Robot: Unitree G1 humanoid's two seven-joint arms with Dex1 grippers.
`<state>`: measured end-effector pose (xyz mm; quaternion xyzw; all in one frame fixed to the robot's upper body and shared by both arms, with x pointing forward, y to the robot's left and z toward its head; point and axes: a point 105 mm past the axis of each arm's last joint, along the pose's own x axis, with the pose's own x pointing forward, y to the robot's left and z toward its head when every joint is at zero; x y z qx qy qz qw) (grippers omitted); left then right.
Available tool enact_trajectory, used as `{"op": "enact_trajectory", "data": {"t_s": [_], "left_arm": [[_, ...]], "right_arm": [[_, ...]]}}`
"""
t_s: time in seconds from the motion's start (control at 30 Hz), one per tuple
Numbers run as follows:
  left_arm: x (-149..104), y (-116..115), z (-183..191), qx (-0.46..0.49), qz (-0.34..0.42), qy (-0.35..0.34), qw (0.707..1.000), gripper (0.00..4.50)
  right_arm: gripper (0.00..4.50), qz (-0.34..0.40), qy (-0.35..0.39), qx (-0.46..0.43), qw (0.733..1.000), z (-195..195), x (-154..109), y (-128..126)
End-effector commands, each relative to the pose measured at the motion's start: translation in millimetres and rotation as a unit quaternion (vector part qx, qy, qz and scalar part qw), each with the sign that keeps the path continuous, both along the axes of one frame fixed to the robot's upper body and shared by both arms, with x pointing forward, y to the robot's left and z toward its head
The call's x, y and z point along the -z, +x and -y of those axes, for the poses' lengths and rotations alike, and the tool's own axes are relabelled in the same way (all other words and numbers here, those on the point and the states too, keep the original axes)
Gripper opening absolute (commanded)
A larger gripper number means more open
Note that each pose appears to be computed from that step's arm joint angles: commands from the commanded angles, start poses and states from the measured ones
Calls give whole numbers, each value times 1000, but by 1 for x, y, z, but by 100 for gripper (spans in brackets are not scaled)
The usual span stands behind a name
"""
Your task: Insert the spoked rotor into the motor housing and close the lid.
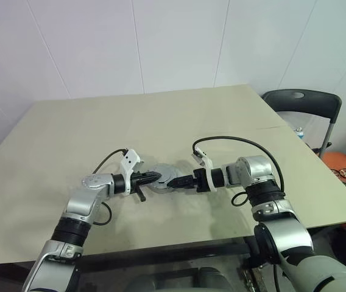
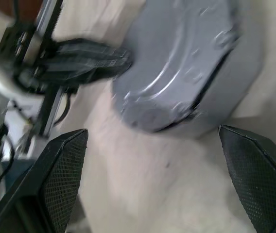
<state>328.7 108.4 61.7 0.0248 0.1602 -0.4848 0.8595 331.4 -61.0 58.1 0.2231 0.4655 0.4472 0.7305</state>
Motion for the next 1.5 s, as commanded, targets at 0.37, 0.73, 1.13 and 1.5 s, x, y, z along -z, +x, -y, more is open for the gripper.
{"op": "enact_trajectory", "data": {"t_s": [0.37, 0.73, 1.13, 1.5], "left_arm": [[4, 2, -9, -28, -3, 5, 1000, 0], [3, 4, -13, -37, 2, 5, 999, 0], [0, 6, -17, -43, 7, 7, 999, 0], [-1, 8, -19, -44, 11, 8, 999, 0]], "right_arm": [[446, -7, -28, 18, 999, 1, 4, 2], [446, -38, -6, 25, 999, -30, 11, -1], [446, -76, -2, 52, 996, -55, 20, 2], [446, -111, 27, 53, 992, -69, 21, -3]]}}
